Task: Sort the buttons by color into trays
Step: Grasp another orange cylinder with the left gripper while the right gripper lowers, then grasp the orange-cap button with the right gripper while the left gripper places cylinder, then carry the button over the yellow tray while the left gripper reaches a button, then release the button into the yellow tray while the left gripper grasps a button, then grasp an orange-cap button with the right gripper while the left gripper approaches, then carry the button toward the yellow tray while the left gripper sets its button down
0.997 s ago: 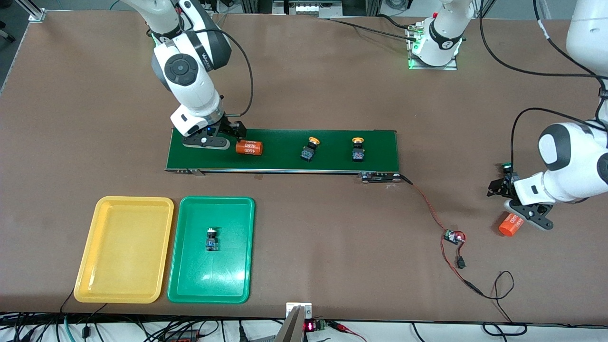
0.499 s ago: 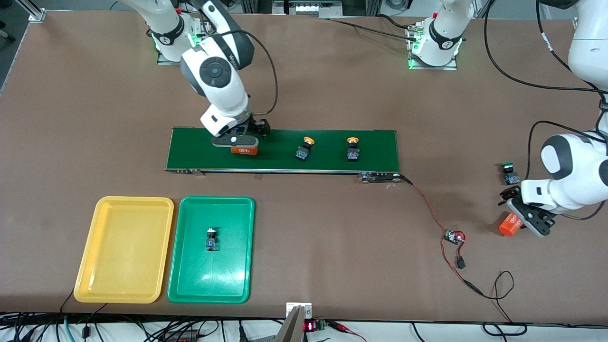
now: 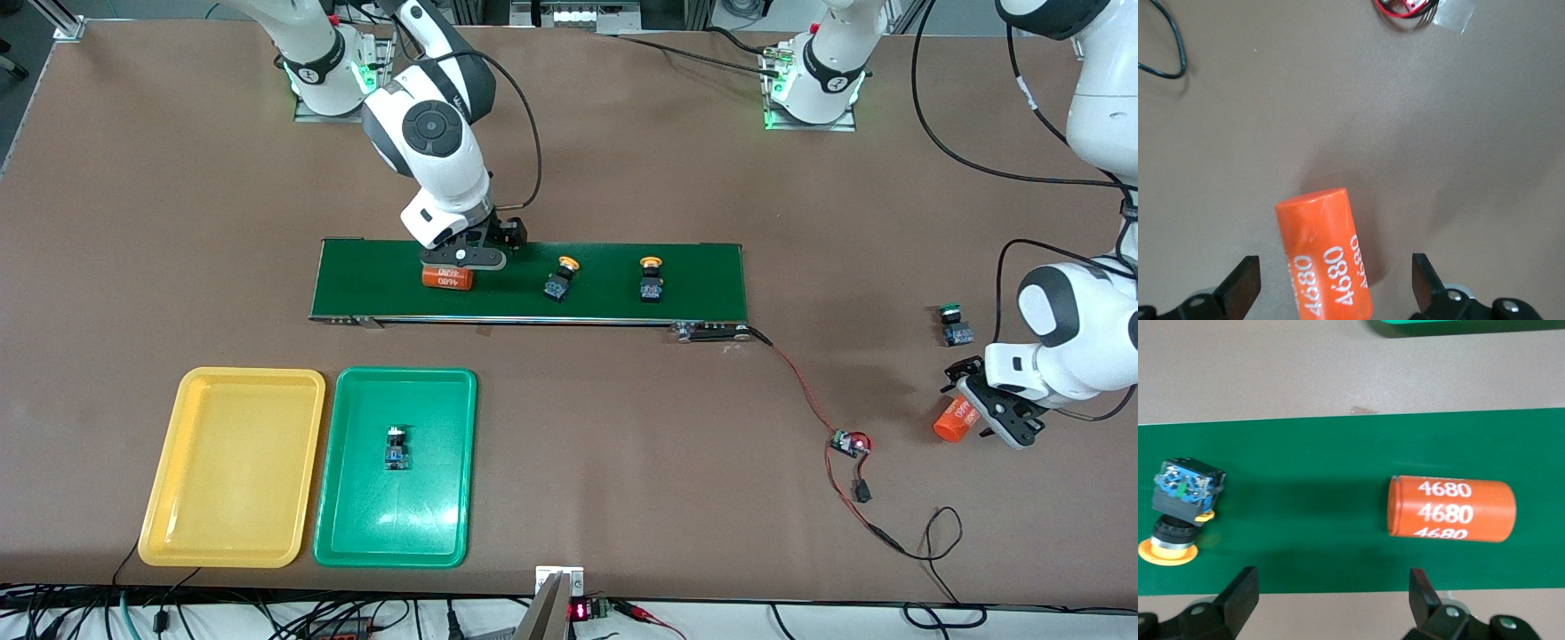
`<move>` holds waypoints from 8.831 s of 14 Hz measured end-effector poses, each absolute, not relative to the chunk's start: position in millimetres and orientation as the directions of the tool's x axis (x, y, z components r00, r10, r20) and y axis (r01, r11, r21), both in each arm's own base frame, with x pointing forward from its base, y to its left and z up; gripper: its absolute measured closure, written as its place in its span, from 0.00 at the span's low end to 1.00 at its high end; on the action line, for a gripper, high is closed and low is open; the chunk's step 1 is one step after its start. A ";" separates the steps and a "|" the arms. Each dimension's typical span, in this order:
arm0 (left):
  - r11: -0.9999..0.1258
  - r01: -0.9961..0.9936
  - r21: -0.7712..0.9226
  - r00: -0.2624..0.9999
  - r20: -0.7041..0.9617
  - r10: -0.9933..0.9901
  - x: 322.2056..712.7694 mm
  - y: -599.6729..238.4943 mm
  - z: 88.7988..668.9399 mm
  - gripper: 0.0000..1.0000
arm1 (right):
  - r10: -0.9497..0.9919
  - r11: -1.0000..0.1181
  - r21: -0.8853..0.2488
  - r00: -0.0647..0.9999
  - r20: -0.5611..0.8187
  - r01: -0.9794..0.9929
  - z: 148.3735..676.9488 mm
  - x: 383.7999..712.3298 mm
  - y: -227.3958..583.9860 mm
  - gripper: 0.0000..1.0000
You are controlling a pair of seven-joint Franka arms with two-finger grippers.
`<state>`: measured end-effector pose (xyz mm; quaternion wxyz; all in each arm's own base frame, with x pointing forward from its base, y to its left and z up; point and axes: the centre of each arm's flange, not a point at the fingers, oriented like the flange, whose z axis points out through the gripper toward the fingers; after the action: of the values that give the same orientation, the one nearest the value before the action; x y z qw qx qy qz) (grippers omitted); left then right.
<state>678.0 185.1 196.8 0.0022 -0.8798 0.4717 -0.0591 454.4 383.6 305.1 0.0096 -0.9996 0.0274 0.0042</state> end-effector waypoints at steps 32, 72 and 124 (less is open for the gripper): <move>0.035 -0.988 0.148 -0.026 0.059 -0.998 606.4 -191.1 287.4 0.50 | -0.258 -0.965 -0.030 0.963 -0.075 -0.260 254.8 497.5 413.6 0.03; -0.902 -0.427 0.067 0.903 -0.025 -0.430 574.3 170.9 216.1 0.00 | 0.139 -0.987 0.102 0.984 0.109 0.128 232.7 754.7 -52.7 0.38; -0.942 -0.332 0.046 0.914 -0.233 -0.333 492.1 -267.0 271.9 0.67 | -0.164 -0.985 -0.039 0.986 -0.022 -0.165 243.1 490.7 361.6 0.58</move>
<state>492.1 -267.0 271.9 -0.0026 -0.9782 0.1698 0.1197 490.7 361.6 243.1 0.0205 -0.9963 0.0827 0.0093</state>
